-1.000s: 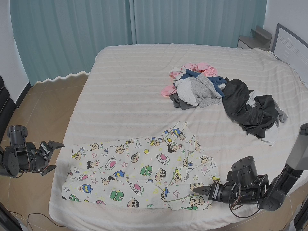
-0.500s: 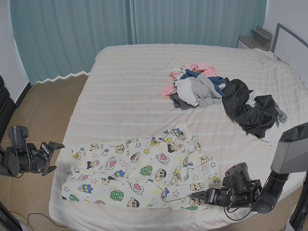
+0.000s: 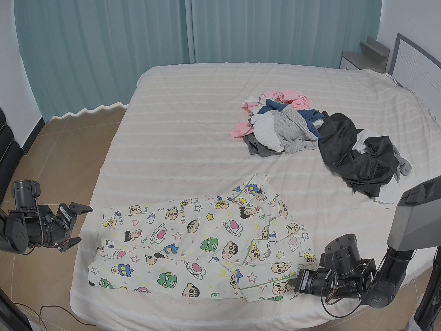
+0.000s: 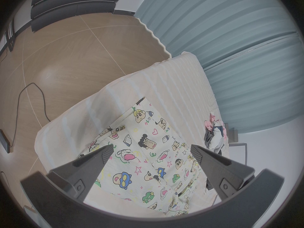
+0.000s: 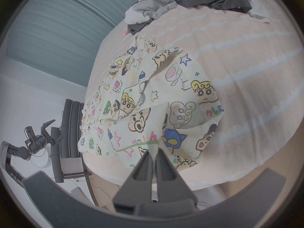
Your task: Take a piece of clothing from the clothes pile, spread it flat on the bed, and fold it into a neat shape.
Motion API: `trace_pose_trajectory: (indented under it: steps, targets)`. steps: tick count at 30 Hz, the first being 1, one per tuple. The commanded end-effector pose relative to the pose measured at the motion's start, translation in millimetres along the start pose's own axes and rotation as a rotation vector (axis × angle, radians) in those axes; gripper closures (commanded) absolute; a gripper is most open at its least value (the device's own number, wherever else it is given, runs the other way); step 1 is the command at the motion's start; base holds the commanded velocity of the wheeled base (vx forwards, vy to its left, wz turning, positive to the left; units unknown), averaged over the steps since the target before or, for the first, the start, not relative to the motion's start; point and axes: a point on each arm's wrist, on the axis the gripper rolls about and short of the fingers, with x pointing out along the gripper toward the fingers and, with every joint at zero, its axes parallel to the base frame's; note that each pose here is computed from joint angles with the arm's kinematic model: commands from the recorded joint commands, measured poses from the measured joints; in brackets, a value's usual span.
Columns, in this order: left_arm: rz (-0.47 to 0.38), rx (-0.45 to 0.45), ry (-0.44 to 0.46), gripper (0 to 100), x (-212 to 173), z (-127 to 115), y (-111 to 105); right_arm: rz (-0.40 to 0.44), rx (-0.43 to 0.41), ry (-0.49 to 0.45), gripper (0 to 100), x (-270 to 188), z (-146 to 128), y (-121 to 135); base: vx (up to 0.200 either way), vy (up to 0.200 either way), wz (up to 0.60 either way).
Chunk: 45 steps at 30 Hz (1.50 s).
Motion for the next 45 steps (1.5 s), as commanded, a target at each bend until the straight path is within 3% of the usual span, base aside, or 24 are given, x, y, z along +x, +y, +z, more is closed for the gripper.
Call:
trace_pose_trajectory:
  steps: [1, 8, 32, 39, 45]
  targets:
    - [0.001, -0.001, 0.000, 0, 0.2, 0.1, 0.2, -0.005, -0.001, 0.005, 100, -2.2, -1.5, -1.4, 0.000, 0.000, 0.00]
    - [0.001, -0.001, 0.000, 0, 0.2, 0.1, 0.2, -0.011, -0.001, -0.004, 100, -3.0, 0.3, -2.9, 0.000, 0.000, 0.00]
    - [0.002, -0.001, 0.001, 0, 0.5, 0.1, 0.4, -0.002, -0.116, 0.033, 100, -22.4, -13.4, -2.6, 0.000, 0.000, 0.00]
    - [0.003, -0.002, 0.002, 0, 0.4, -0.2, 0.8, -0.058, -0.136, 0.119, 100, -13.0, -31.8, -11.6, 0.000, 0.000, 0.00]
    - [0.005, -0.003, 0.004, 0, 1.4, 0.0, 1.2, -0.099, -0.100, 0.094, 100, -11.8, -24.9, -20.5, 0.000, 0.000, 0.00]
